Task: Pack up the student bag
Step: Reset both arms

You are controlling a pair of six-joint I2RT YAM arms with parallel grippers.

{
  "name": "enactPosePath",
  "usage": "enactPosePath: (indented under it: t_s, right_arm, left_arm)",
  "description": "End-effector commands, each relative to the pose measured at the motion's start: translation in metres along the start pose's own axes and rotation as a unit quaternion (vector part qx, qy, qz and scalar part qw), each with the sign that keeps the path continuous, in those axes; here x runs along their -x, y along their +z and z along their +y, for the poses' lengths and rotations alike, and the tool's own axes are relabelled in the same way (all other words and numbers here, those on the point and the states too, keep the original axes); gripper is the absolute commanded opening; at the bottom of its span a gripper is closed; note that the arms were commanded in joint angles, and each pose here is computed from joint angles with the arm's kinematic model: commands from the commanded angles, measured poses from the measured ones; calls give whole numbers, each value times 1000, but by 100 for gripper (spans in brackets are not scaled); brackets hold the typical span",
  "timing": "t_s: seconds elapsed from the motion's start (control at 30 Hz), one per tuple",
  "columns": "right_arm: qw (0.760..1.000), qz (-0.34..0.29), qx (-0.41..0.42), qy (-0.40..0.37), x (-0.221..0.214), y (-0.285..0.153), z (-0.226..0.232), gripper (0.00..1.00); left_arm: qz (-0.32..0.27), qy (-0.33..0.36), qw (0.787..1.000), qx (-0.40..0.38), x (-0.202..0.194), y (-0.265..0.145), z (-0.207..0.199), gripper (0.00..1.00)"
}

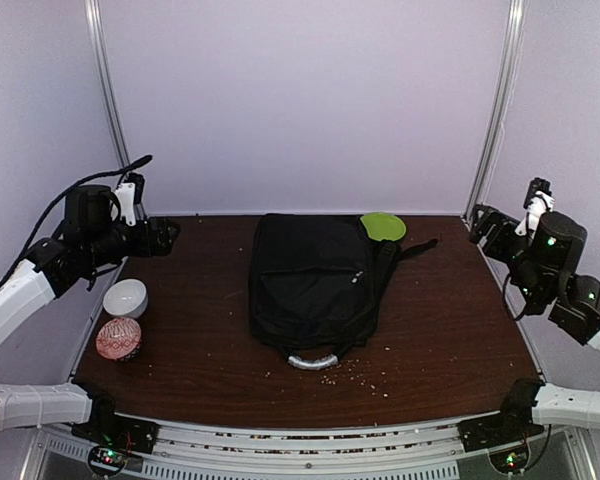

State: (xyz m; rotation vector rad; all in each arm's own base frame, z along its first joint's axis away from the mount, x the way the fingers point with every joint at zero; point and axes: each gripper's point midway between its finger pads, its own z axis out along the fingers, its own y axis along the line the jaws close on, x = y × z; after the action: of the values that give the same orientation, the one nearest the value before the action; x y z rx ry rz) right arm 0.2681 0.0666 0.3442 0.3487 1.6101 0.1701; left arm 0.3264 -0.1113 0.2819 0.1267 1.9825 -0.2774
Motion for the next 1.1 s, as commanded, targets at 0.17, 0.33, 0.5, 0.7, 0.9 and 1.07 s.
enactPosePath:
  t_s: [0.17,0.33,0.5,0.7,0.9,1.07]
  right_arm:
    - [997,21,-32,-66,-36,7,-26,100]
    - [996,61,-11,-66,-50,16,-15,100]
    - [996,55,-9,-69,-15,15,-3,99]
    - [999,-49,19,-11,116,-4,29,100]
    - [995,-102,24,10,170,-30,23,100]
    - [995,-99,-10,-12,156,-43,-6,100]
  left_arm:
    - [-73,22,997,33,28,-17,12,98]
    - [-59,25,997,45,19,-20,15,98]
    - [-116,44,992,16,42,-43,3,98]
    - [-200,40,979,22,133,-99,-4,98]
    - [-235,-9,970,54,159,-132,10,98]
    - [-224,-37,973,35,136,-145,12,98]
